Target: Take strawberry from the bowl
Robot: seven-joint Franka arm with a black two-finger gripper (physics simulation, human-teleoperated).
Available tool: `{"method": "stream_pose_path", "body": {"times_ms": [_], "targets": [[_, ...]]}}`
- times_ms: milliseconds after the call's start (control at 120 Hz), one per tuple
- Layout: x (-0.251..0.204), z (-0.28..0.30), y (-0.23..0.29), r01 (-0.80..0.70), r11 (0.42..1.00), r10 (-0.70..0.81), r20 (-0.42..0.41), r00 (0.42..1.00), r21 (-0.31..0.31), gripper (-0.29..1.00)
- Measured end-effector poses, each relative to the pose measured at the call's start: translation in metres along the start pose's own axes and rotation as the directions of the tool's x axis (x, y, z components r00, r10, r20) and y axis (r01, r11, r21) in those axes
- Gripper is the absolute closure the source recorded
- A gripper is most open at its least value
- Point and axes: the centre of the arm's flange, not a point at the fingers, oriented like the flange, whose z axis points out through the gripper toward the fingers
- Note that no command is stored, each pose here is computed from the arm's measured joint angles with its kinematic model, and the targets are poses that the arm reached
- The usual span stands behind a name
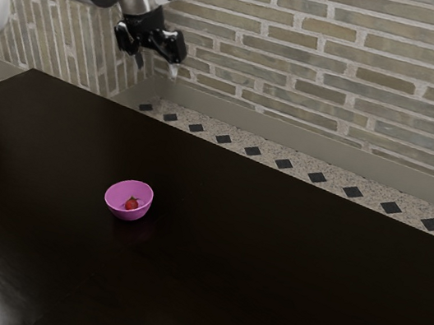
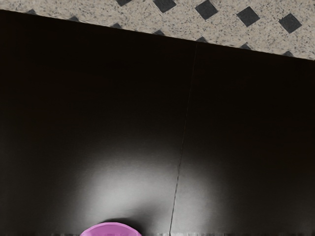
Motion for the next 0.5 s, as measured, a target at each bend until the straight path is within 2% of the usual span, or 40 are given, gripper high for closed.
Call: {"method": "stream_pose_path", "body": {"times_ms": [67, 167, 333, 500], "targets": [[0.0, -0.019, 0.003, -0.008, 1.0, 0.007, 0.04, 0.999, 0.014, 0.06], [-0.01, -0.007, 0.002, -0.01, 0.999, 0.004, 0.141, 0.99, 0.039, 0.04], [-0.044, 0.074, -0.014, -0.005, 0.997, -0.022, 0.324, 0.946, 0.083, 0.02], [-0.072, 0.141, -0.019, -0.011, 0.995, -0.03, 0.41, 0.912, 0.097, 0.01]]}}
